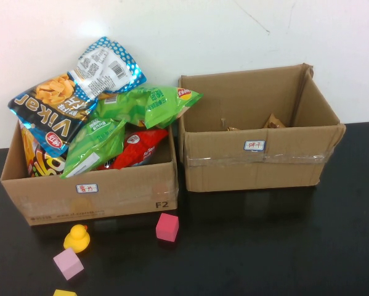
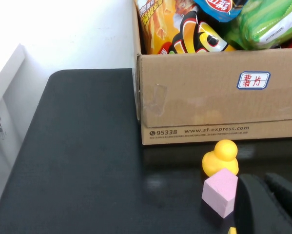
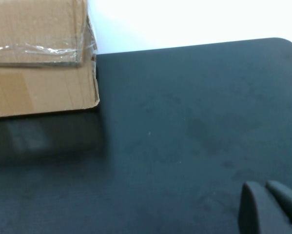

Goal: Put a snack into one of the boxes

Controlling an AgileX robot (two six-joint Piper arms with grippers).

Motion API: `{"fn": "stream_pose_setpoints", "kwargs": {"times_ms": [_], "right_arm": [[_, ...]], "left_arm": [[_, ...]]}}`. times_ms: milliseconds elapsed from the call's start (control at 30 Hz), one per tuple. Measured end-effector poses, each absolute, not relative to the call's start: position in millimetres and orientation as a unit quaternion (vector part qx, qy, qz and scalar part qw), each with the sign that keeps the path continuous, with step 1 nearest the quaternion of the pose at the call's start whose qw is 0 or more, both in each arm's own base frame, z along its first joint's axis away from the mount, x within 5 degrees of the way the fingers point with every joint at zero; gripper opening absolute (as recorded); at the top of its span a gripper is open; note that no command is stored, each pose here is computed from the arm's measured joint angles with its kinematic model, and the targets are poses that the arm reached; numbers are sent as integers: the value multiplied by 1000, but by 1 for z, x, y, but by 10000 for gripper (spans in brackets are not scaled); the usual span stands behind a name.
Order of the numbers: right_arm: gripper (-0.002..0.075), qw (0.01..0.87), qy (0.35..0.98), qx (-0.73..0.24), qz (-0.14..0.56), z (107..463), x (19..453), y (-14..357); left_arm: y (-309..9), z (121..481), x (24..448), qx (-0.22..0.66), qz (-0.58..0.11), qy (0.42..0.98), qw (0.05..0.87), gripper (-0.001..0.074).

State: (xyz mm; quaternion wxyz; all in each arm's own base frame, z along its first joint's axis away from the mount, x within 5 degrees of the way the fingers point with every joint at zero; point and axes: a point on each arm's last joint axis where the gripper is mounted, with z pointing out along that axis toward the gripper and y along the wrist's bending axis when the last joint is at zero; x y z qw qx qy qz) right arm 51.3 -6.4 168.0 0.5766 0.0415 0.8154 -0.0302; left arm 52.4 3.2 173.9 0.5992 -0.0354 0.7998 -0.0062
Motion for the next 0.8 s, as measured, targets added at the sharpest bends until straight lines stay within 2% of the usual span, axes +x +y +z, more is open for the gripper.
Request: {"fn": "stream_pose_setpoints", "kwargs": {"times_ms": [800], "right_arm": [[-1,577,816,-19,11,168,52,1]], "left_arm": [[3,174,52,-40,-9,800,599,-1]]}}
